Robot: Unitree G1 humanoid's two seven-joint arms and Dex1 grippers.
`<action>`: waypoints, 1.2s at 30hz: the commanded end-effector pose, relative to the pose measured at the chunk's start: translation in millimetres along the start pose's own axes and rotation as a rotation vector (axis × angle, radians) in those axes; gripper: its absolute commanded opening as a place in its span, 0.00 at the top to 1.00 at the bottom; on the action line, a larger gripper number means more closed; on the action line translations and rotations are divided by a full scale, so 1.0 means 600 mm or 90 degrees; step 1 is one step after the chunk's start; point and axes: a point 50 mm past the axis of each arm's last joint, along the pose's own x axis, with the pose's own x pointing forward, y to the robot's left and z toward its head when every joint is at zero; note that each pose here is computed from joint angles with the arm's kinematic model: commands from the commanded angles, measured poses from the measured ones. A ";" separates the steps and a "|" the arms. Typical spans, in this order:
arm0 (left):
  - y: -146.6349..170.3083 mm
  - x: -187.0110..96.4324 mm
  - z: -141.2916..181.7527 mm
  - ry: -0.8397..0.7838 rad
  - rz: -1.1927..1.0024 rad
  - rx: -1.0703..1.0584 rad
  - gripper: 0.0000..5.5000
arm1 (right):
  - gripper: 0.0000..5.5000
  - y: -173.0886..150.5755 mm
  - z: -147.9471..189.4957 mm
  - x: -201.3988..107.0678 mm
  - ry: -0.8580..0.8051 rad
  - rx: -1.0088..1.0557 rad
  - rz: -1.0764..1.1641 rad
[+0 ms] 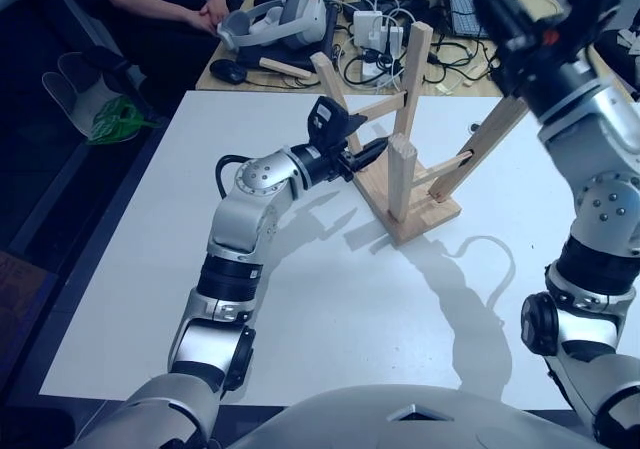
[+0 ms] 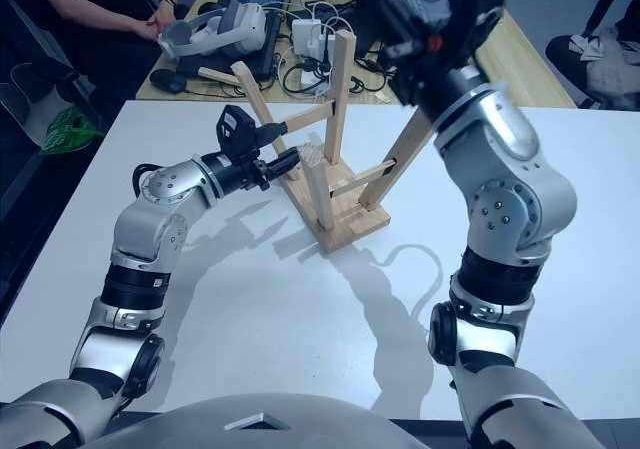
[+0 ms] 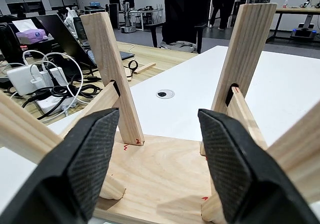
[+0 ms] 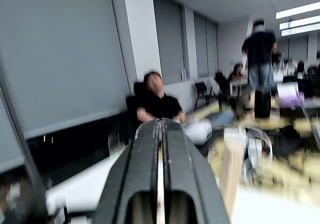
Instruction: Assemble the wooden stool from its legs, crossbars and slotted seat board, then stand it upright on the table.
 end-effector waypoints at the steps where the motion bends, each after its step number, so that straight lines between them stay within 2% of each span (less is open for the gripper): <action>1: 0.004 0.004 0.013 -0.015 0.008 0.010 0.47 | 0.98 -0.025 -0.203 -0.053 0.354 0.106 -0.113; 3: 0.005 0.002 0.012 -0.013 0.011 0.011 0.47 | 0.98 -0.020 -0.240 -0.065 0.386 0.137 -0.125; 6: 0.007 0.000 0.010 -0.009 0.013 0.010 0.47 | 0.98 -0.008 -0.186 -0.027 0.222 0.121 -0.089; 9: 0.008 0.001 0.007 -0.007 0.016 0.007 0.47 | 0.98 0.000 -0.087 0.008 0.026 0.073 -0.073; 11: 0.009 0.002 0.005 -0.007 0.018 0.005 0.47 | 0.98 -0.010 0.017 0.019 -0.129 0.014 -0.100; 14: 0.010 0.004 0.004 -0.008 0.022 0.003 0.47 | 0.98 -0.028 0.157 0.006 -0.312 -0.058 -0.151; 16: 0.011 0.005 0.003 -0.010 0.023 0.002 0.47 | 0.98 -0.049 0.225 -0.013 -0.375 -0.091 -0.221; 17: 0.011 0.006 0.003 -0.011 0.024 0.002 0.47 | 0.98 -0.058 0.240 -0.019 -0.381 -0.096 -0.251; 18: 0.010 0.006 0.003 -0.012 0.023 0.002 0.47 | 0.98 -0.073 0.229 -0.019 -0.337 -0.094 -0.290; 19: 0.009 0.006 0.002 -0.012 0.023 0.002 0.47 | 0.98 -0.090 0.192 -0.015 -0.253 -0.077 -0.313; 23: 0.009 -0.001 -0.002 -0.007 0.024 0.002 0.47 | 0.98 -0.135 -0.014 -0.044 0.105 0.059 -0.364; 25: 0.010 -0.002 -0.003 -0.004 0.023 0.003 0.47 | 0.98 -0.137 -0.069 -0.062 0.184 0.082 -0.371; 27: 0.010 -0.002 -0.002 -0.003 0.022 0.004 0.47 | 0.98 -0.128 -0.041 -0.053 0.131 0.048 -0.361; 32: 0.009 -0.003 -0.005 0.000 0.024 -0.001 0.47 | 0.98 -0.094 0.110 -0.031 -0.122 -0.105 -0.346; 34: 0.008 -0.002 -0.005 -0.003 0.025 -0.004 0.47 | 0.98 -0.059 0.167 -0.031 -0.232 -0.220 -0.321; 36: 0.007 -0.001 -0.004 -0.011 0.024 -0.009 0.47 | 0.98 -0.014 0.197 -0.022 -0.302 -0.309 -0.256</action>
